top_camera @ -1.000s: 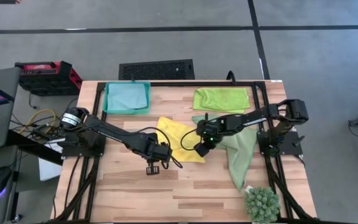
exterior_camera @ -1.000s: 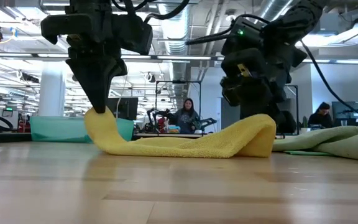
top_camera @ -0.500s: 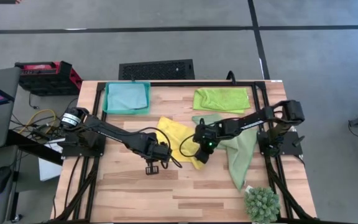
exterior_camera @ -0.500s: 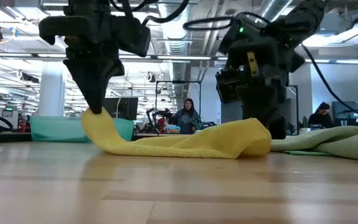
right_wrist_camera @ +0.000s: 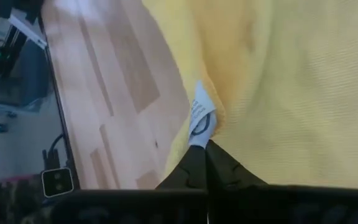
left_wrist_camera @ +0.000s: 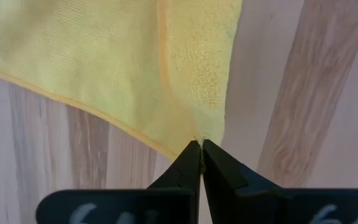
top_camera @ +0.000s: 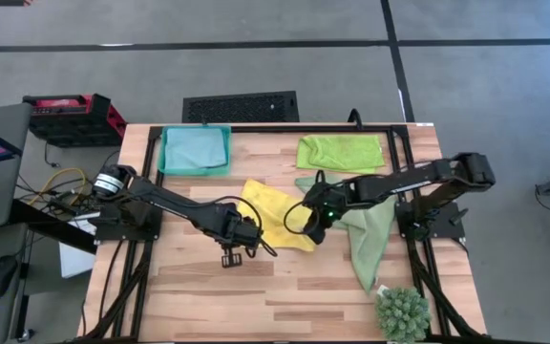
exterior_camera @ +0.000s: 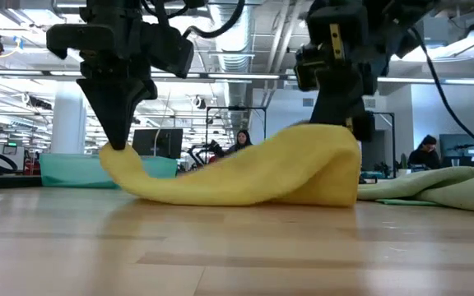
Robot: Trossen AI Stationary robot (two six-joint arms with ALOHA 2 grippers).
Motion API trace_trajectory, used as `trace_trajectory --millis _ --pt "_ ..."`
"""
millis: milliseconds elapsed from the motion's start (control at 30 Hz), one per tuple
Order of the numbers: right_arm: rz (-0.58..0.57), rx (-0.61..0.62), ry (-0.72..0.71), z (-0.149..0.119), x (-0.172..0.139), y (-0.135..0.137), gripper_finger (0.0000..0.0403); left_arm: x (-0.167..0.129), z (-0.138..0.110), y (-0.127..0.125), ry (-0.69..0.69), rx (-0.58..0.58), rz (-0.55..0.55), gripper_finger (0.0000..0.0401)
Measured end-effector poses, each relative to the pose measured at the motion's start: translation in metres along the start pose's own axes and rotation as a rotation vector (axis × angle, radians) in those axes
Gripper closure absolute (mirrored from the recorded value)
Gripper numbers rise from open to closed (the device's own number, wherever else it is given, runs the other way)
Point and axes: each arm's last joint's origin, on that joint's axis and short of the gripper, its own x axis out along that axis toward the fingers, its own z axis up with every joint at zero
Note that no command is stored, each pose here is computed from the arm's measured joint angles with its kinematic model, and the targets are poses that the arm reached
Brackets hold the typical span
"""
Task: Fold microfiber towels
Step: Fold the yellow microfiber towel
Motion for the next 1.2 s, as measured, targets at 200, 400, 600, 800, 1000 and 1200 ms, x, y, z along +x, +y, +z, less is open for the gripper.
trace_trajectory --millis 200,400,600,800,1000,1200 --pt "-0.077 0.007 -0.048 -0.004 -0.024 0.004 0.0401 -0.022 -0.003 0.01 -0.09 -0.08 0.032 0.0401" --pt "-0.125 0.028 -0.054 -0.012 -0.04 0.007 0.0401 -0.051 -0.008 0.028 -0.202 -0.18 0.064 0.0401" --pt "-0.231 0.079 -0.026 -0.025 -0.043 0.007 0.0402 -0.056 -0.004 0.05 -0.23 -0.256 0.097 0.0401" --pt "-0.336 0.108 -0.048 -0.033 -0.042 0.007 0.0402 -0.05 0.004 0.074 -0.207 -0.28 0.102 0.0401" --pt "-0.409 0.112 -0.082 -0.033 -0.04 0.004 0.0402 -0.045 0.011 0.095 -0.211 -0.323 0.066 0.0401" --pt "-0.445 0.115 -0.052 -0.034 -0.03 -0.001 0.0402 -0.022 0.02 0.101 -0.144 -0.31 0.099 0.0401"
